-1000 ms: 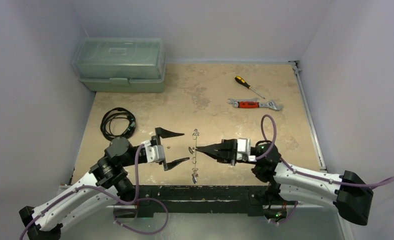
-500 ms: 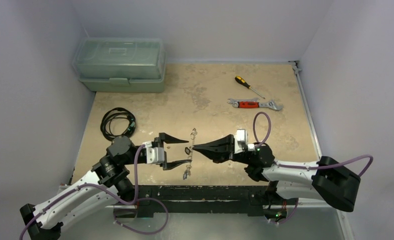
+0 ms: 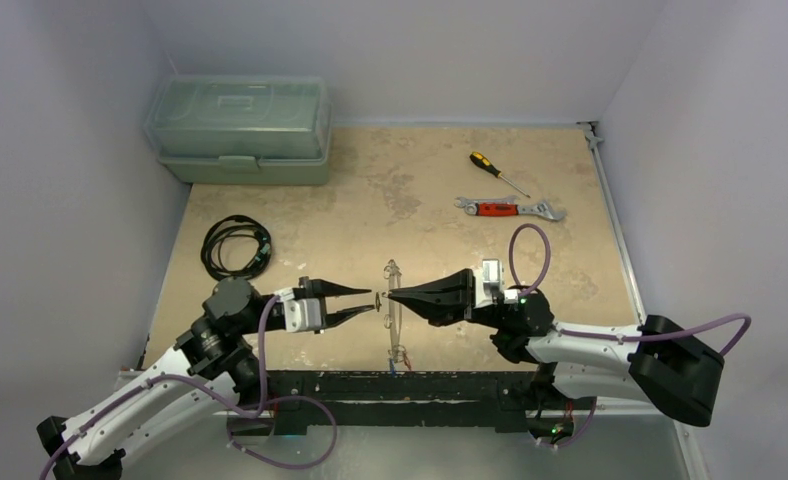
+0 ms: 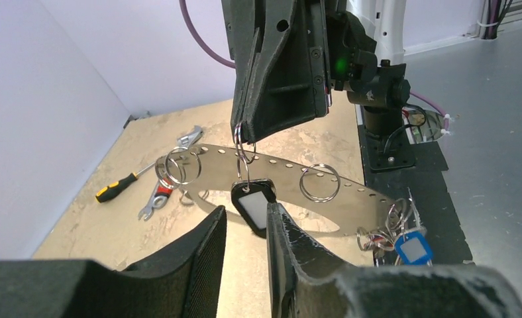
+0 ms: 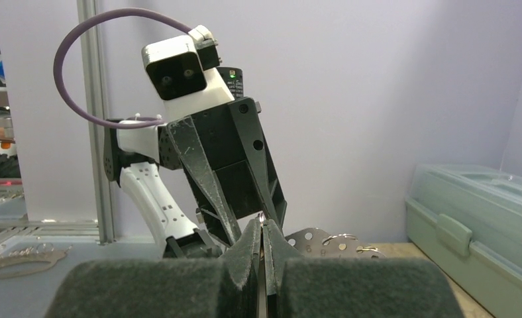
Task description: Put the keys on the keyring
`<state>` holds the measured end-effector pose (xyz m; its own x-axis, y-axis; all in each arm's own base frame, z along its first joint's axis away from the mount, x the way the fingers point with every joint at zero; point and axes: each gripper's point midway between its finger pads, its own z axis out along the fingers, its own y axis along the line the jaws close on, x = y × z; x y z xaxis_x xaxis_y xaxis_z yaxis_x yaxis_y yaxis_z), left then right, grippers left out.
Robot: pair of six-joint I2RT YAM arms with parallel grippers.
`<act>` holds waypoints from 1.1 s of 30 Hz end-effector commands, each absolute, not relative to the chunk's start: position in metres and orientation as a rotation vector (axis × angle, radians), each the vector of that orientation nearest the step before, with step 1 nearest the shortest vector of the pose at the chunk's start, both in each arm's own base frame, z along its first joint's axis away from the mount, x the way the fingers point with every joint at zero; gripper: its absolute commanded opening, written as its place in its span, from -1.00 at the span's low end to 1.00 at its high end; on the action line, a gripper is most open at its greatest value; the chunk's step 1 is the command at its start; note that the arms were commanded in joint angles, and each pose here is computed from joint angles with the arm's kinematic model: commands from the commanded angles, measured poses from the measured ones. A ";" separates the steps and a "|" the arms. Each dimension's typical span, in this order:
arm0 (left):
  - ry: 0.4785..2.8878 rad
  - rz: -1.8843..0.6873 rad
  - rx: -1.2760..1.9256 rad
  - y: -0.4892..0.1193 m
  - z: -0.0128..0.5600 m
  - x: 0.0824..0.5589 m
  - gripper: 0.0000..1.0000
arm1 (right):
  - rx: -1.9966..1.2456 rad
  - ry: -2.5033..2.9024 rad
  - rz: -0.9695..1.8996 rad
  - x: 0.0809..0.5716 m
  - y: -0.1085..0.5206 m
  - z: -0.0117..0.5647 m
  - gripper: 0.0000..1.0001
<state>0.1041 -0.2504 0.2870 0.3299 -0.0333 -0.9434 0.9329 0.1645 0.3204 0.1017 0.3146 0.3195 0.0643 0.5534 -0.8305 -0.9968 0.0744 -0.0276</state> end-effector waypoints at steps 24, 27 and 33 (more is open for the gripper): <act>0.943 -0.878 1.188 -0.251 0.306 0.105 -0.50 | -0.641 0.460 1.357 0.082 0.286 0.374 -1.00; 0.947 -0.881 1.191 -0.252 0.305 0.105 -0.56 | -0.643 0.461 1.358 0.082 0.286 0.373 -1.00; 0.954 -0.882 1.193 -0.253 0.304 0.106 -0.73 | -0.652 0.459 1.361 0.081 0.287 0.373 -1.00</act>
